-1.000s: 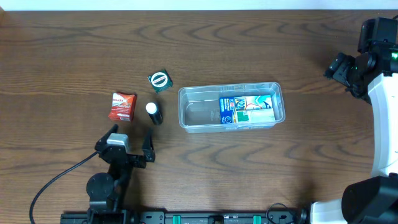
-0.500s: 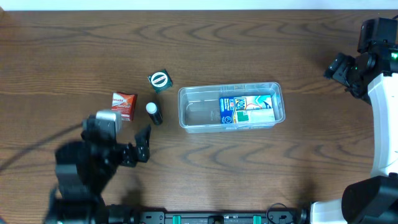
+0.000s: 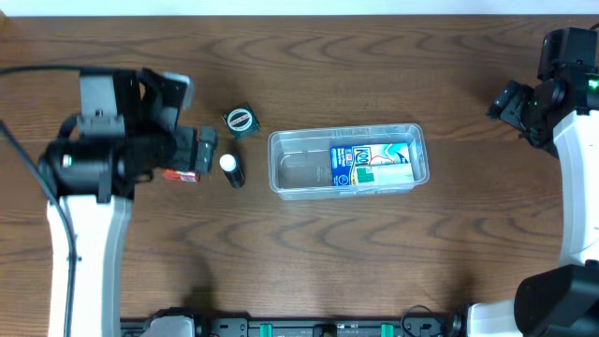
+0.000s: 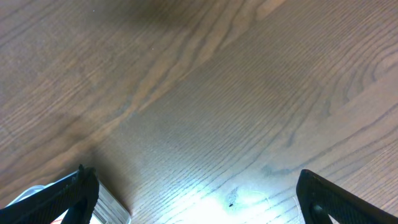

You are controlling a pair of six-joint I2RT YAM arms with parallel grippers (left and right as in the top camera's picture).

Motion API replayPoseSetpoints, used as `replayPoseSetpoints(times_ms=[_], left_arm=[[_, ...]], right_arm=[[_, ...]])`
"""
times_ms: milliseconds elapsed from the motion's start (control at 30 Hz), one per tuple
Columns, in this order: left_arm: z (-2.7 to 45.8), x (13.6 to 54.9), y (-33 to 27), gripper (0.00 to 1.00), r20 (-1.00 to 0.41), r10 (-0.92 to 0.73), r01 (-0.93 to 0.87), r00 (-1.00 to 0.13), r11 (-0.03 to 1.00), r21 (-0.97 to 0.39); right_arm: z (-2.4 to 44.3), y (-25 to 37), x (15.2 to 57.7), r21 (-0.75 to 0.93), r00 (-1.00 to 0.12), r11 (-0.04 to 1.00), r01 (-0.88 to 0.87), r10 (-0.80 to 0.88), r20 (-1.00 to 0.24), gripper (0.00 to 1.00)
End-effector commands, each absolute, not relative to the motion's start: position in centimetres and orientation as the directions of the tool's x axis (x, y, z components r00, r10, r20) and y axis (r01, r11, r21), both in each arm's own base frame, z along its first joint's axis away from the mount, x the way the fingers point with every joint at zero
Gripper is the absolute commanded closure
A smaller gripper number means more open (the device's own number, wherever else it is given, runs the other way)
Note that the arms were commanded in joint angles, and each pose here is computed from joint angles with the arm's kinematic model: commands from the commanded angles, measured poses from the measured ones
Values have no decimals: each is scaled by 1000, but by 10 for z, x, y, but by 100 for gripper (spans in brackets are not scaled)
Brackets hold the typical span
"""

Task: Pack container
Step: 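Move the left gripper over the red Panadol ActiFast box, then lower and close the left gripper on the red Panadol box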

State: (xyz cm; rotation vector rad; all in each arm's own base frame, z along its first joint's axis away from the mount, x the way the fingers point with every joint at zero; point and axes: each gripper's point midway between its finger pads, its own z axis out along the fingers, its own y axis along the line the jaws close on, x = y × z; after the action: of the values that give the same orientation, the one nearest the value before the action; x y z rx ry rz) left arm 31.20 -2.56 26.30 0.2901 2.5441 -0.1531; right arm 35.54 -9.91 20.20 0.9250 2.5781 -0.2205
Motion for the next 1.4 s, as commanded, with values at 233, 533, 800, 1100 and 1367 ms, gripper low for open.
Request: replayPoseSetpoints(times_ms=[233,533,800,1100,1367], left_arm=[[215,345,44,2,-429,-53,-14,-902,995,-94],[171,363,49,2,-339,-30,13,-940,992,-123],[112,369,52,2,-185,-38,-9,-982,988,-152],[65,368,47,2,-63,-2,9,-998,983,-181],[48,374,30,2,-50,64,72,-997,981,-179]], right_arm=[[202,-103,355,-25,-704,766,642,577,-415,1],[202,-103,355,-24,-704,766,643,577,-415,1],[202,-103,355,-24,-704,766,643,577,-415,1],[202,-103,355,-24,-704,766,643,577,-415,1],[202,-103,355,-24,-704,766,643,577,-415,1]])
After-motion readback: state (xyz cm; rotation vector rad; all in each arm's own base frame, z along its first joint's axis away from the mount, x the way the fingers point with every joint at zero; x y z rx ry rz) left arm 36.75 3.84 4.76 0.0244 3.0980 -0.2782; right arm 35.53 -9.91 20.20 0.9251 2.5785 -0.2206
